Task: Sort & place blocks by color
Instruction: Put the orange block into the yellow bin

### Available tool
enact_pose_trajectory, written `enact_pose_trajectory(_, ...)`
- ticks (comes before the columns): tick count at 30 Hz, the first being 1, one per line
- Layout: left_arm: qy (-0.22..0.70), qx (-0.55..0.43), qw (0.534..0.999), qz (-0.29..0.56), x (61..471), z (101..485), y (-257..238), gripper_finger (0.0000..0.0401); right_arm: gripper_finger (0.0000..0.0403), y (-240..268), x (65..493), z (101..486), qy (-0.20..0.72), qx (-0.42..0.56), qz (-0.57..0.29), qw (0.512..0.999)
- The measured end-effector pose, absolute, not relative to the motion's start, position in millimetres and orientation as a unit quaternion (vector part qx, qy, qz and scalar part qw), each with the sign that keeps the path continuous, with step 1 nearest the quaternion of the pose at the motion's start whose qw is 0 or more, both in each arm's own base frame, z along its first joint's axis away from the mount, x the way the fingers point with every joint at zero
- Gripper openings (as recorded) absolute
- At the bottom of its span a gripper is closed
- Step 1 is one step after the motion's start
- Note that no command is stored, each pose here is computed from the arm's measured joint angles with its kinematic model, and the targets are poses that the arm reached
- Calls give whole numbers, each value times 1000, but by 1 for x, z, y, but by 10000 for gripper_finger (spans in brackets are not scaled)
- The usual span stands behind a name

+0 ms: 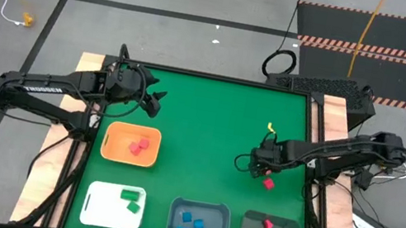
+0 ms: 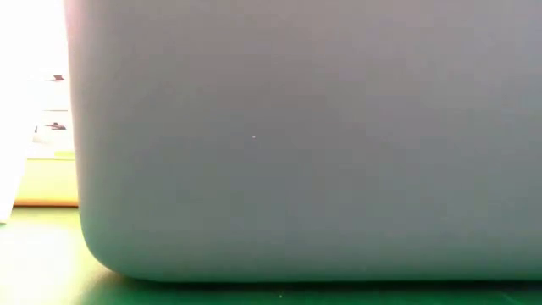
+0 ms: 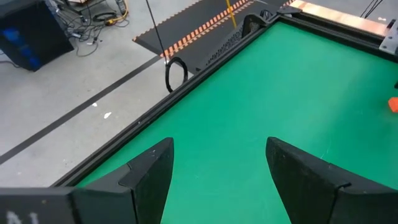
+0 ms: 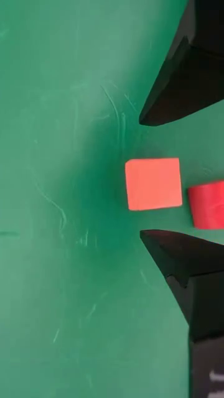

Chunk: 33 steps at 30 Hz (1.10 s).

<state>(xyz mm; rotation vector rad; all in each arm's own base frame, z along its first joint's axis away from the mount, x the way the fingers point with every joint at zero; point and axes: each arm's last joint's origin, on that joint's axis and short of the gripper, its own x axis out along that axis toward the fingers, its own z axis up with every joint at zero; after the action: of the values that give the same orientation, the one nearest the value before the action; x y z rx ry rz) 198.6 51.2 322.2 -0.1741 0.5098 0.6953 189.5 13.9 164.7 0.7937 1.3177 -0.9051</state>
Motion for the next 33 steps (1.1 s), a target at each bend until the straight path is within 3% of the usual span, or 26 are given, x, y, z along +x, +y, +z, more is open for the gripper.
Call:
enact_pose_trajectory(17,251,-84,904,337,198,322,51,255,267,31,198,142,610,308,-396,614)
enact_pose_trajectory(21,249,-87,903,338,198,322,51,255,227,32,202,139,610,303,-382,625)
enact_pose_trajectory(28,267,-84,899,338,208,314,53,255,114,32,204,139,611,296,-368,636)
enact_pose_trajectory(33,310,-78,889,329,227,295,56,255,112,32,205,140,610,292,-356,645)
